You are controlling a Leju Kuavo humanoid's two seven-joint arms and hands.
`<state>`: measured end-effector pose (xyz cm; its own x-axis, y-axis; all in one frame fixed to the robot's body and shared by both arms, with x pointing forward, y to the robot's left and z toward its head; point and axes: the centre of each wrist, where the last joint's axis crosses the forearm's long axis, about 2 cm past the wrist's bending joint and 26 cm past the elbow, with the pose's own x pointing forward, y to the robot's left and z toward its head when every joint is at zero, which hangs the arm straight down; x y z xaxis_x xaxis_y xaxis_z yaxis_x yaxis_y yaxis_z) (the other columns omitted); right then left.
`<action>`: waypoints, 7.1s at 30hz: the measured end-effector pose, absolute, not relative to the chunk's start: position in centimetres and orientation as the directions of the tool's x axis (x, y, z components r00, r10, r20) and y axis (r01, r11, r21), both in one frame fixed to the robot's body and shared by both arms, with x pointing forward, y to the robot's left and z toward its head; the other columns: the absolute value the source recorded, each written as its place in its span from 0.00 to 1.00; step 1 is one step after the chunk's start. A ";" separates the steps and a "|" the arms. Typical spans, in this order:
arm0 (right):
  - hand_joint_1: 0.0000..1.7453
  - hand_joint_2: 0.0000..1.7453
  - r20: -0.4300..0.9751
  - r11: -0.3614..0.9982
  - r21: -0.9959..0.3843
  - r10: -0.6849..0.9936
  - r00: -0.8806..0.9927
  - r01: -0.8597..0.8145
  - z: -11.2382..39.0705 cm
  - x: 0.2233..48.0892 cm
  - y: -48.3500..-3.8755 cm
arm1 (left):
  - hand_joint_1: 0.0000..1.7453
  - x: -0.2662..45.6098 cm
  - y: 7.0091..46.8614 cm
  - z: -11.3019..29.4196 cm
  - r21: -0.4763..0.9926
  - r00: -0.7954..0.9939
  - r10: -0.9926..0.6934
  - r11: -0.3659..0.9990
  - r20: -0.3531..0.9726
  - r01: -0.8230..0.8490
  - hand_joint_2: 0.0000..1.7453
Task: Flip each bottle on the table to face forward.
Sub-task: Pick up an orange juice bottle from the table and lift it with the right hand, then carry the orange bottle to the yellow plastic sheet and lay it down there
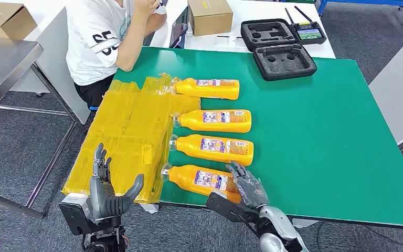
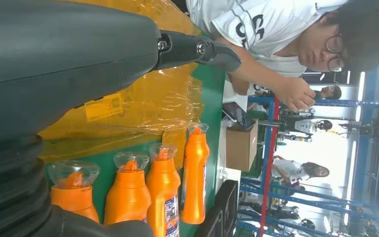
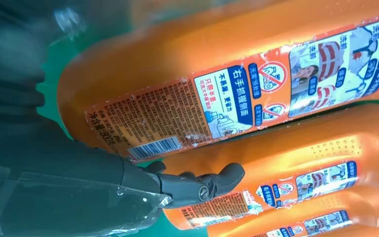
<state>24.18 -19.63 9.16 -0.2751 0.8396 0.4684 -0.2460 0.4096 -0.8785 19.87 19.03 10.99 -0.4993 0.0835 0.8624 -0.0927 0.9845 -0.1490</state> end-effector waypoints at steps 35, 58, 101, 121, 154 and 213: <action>1.00 1.00 0.433 0.336 -0.879 0.860 -0.270 -0.338 8.8 26.5 -20.9 | 0.00 20.1 19.2 11.1 -0.164 -0.514 0.090 0.981 0.853 -0.100 1.00; 1.00 1.00 0.741 0.776 -0.603 0.460 -0.489 -0.184 11.2 27.0 -19.0 | 0.00 20.3 19.4 10.8 -0.238 -0.518 0.151 0.966 0.842 -0.105 1.00; 1.00 1.00 0.801 0.866 -0.383 0.139 -0.582 -0.321 8.4 24.9 -10.6 | 0.00 22.0 15.4 10.2 -0.555 -0.218 0.660 0.734 0.719 0.392 1.00; 1.00 1.00 0.821 0.765 -0.476 0.211 -0.531 -0.433 6.9 25.0 -10.1 | 1.00 22.7 15.4 9.8 -0.580 -0.192 0.702 0.686 0.686 0.439 1.00; 0.00 0.00 0.770 0.885 -0.330 0.051 -0.636 -0.328 11.6 24.6 -10.8 | 1.00 25.2 18.8 10.6 0.061 -0.563 -0.056 0.998 0.825 -0.010 1.00; 0.00 1.00 0.709 0.875 -0.186 -0.196 -0.677 -0.448 14.9 27.3 -10.0 | 0.00 42.9 32.5 13.3 0.714 -0.358 -0.830 0.067 0.428 0.697 0.00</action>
